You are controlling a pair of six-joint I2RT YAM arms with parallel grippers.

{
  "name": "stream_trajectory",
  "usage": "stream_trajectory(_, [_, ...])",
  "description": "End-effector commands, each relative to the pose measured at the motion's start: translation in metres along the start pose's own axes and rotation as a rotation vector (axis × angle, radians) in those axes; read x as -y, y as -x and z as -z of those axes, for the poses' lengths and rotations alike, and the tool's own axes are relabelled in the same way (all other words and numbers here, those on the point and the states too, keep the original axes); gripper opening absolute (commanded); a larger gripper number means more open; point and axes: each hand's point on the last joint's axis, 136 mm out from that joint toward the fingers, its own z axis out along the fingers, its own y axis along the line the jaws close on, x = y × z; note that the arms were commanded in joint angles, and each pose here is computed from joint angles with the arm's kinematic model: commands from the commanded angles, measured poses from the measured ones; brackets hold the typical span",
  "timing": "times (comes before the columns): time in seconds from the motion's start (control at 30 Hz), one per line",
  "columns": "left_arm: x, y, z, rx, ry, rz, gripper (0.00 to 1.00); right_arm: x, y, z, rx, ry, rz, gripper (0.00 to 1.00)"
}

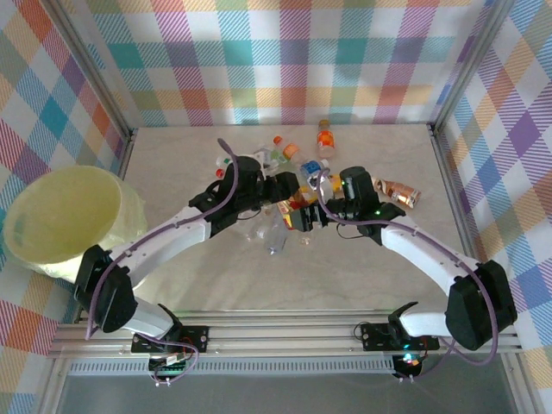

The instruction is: Put the plastic bottles in the bin

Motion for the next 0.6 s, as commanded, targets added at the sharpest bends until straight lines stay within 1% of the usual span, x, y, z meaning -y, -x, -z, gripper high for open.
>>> stream_trajectory(0.0, [-0.041,0.027,0.037,0.116,0.276,-0.100,0.62,-0.002,0.026,0.017,0.144,-0.064,0.073,1.00])
stream_trajectory(0.1, [-0.049,0.051,0.072,0.205,0.383,-0.168,0.61,0.011,0.031,0.029,0.206,-0.165,0.080,1.00])
stream_trajectory(0.17, [-0.052,0.067,0.098,0.257,0.453,-0.219,0.61,0.026,0.034,0.037,0.241,-0.266,0.050,1.00])
stream_trajectory(0.3, [-0.056,0.102,0.164,0.379,0.601,-0.313,0.60,0.053,0.034,0.053,0.278,-0.438,0.000,1.00])
stream_trajectory(0.4, [-0.058,0.126,0.218,0.481,0.714,-0.362,0.60,0.065,0.034,0.063,0.309,-0.524,-0.026,1.00])
stream_trajectory(0.53, [-0.069,0.158,0.297,0.645,0.960,-0.395,0.60,0.072,0.037,0.072,0.341,-0.585,-0.034,1.00])
stream_trajectory(0.57, [-0.072,0.164,0.312,0.667,1.011,-0.403,0.60,0.073,0.038,0.074,0.346,-0.590,-0.032,1.00])
